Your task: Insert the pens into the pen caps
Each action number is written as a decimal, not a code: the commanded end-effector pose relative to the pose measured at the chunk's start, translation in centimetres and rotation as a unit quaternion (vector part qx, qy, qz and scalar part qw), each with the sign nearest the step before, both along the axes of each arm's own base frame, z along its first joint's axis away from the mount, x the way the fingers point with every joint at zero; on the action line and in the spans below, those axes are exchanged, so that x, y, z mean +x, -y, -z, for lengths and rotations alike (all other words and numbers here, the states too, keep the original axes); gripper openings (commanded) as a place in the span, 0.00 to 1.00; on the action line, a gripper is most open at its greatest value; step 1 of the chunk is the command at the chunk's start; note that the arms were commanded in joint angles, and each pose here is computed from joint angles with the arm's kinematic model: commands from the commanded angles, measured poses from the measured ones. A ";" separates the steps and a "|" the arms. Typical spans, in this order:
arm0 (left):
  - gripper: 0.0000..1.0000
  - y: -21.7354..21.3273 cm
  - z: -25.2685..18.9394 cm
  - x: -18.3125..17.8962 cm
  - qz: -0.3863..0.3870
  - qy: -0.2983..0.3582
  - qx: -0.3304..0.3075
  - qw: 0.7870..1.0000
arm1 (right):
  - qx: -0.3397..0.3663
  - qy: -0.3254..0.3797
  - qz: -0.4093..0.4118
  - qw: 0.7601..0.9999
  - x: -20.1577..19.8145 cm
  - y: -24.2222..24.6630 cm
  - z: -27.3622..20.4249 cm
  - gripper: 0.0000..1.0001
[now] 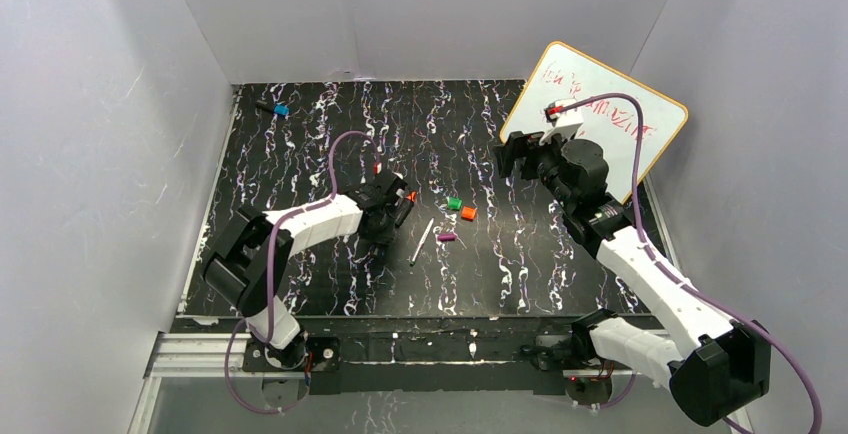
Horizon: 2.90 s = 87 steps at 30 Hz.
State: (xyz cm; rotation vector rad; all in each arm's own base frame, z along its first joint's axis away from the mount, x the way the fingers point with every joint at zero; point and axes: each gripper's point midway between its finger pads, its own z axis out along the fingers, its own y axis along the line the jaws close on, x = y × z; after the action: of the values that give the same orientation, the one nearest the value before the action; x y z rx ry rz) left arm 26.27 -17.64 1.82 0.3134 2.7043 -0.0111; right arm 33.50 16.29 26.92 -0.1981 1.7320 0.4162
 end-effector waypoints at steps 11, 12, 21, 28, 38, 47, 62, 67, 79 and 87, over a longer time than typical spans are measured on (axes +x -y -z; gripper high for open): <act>0.00 -0.6 -10.2 -0.7 0.132 0.131 -0.048 0.981 | 0.008 -0.056 -0.023 0.998 1.9 -2.6 3.7 0.99; 0.00 -0.5 -11.5 -0.8 0.139 0.156 -0.063 0.976 | -0.009 -0.059 -0.025 0.998 2.0 -3.2 4.2 0.99; 0.00 0.0 -14.5 -2.1 0.156 0.235 -0.141 0.949 | -0.169 0.012 0.018 0.985 3.9 -7.6 0.6 0.99; 0.00 0.1 -15.7 -2.3 0.156 0.248 -0.154 0.944 | 0.025 0.009 -0.074 0.997 2.5 -11.6 -2.2 0.99; 0.00 -1.1 -17.5 -2.5 0.132 0.281 -0.157 0.937 | 0.440 -0.316 0.261 0.799 3.9 -10.2 3.9 0.99; 0.00 -1.6 -19.4 -3.1 0.122 0.312 -0.177 0.925 | 0.443 -0.508 0.447 0.588 2.2 -12.8 14.0 0.84; 0.00 -2.2 -19.9 -3.2 0.111 0.327 -0.180 0.921 | 0.440 -0.512 0.505 0.538 1.4 -11.9 18.8 0.69; 0.00 -2.1 -19.9 -3.2 0.111 0.327 -0.181 0.921 | 0.450 -0.530 0.505 0.511 0.7 -11.9 20.4 0.69; 0.00 -2.0 -19.4 -3.1 0.113 0.320 -0.178 0.924 | 0.475 -0.530 0.511 0.483 1.1 -10.4 21.7 0.67; 0.00 -2.0 -19.3 -3.0 0.112 0.319 -0.175 0.925 | 0.472 -0.558 0.498 0.466 1.2 -11.9 23.1 0.63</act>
State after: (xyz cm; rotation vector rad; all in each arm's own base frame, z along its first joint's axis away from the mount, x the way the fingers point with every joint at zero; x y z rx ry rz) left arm 23.14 -15.86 21.22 0.4386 1.9652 -0.3955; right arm 33.89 27.37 3.81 2.0339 2.2355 0.5151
